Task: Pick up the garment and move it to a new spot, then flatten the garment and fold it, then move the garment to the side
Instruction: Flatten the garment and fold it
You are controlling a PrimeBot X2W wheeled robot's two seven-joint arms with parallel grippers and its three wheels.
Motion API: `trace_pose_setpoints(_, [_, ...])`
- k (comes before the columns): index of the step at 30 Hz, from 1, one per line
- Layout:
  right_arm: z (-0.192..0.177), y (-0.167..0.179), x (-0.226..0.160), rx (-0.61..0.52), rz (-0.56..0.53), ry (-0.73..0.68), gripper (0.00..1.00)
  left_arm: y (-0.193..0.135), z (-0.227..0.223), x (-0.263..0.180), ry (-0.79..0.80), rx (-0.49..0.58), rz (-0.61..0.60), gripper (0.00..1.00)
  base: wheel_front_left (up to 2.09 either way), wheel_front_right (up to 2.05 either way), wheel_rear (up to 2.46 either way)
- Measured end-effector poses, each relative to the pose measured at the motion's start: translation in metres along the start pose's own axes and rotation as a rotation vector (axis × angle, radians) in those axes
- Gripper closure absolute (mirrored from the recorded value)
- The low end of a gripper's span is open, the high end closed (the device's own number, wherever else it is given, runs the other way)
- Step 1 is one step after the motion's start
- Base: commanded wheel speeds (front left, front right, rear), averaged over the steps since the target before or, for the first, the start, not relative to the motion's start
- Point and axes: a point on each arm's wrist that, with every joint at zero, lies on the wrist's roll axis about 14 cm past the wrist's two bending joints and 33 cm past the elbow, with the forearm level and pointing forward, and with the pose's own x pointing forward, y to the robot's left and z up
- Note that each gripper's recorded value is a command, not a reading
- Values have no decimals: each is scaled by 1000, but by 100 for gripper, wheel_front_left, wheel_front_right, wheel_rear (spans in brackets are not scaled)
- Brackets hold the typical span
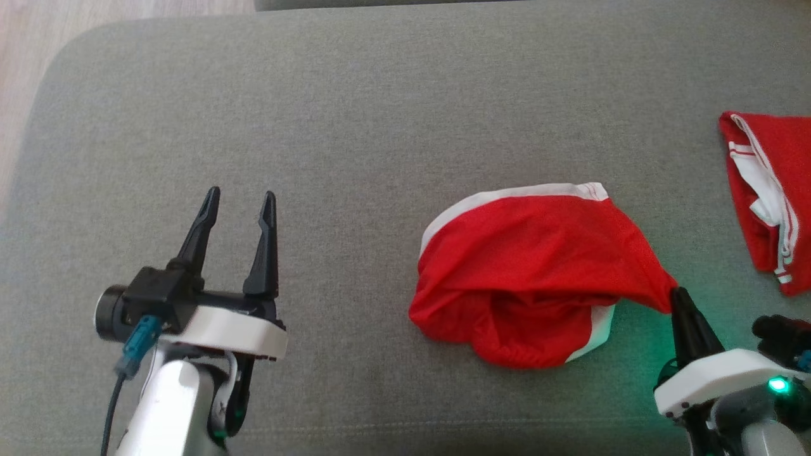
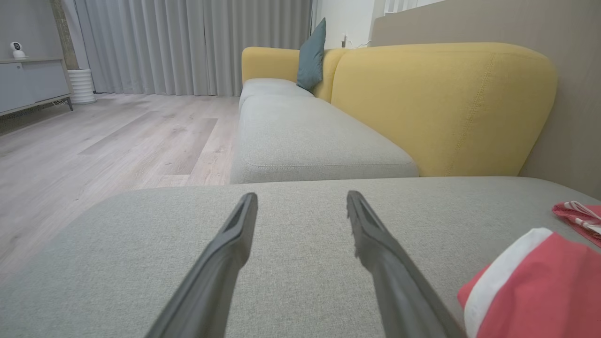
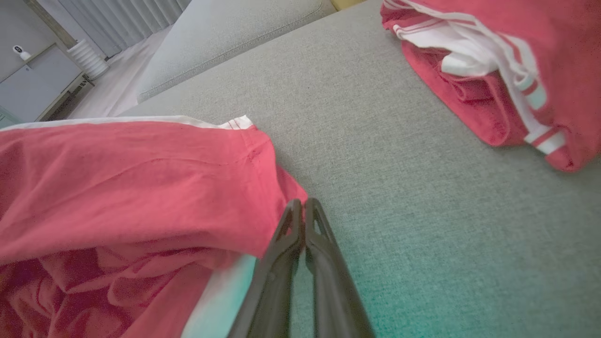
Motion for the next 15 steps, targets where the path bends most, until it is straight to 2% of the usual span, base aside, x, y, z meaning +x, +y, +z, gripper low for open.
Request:
trace_pose_setpoints(1, [1, 1, -1, 1, 1, -12, 41, -1, 0, 0, 1, 0, -2, 0, 0, 0, 0])
trace_pose_setpoints(2, [4, 1, -1, 1, 1, -25, 0, -1, 0, 0, 1, 0, -4, 0, 0, 0, 0])
trace_pose_setpoints(9, [70, 23, -16, -156, 57, -301, 0, 2, 2, -10, 1, 3, 18, 0, 0, 0, 0])
trace_pose_setpoints(15, [101, 55, -33, -265, 153, -403, 0, 2, 1, -26, 12, 4, 32, 0, 0, 0, 0])
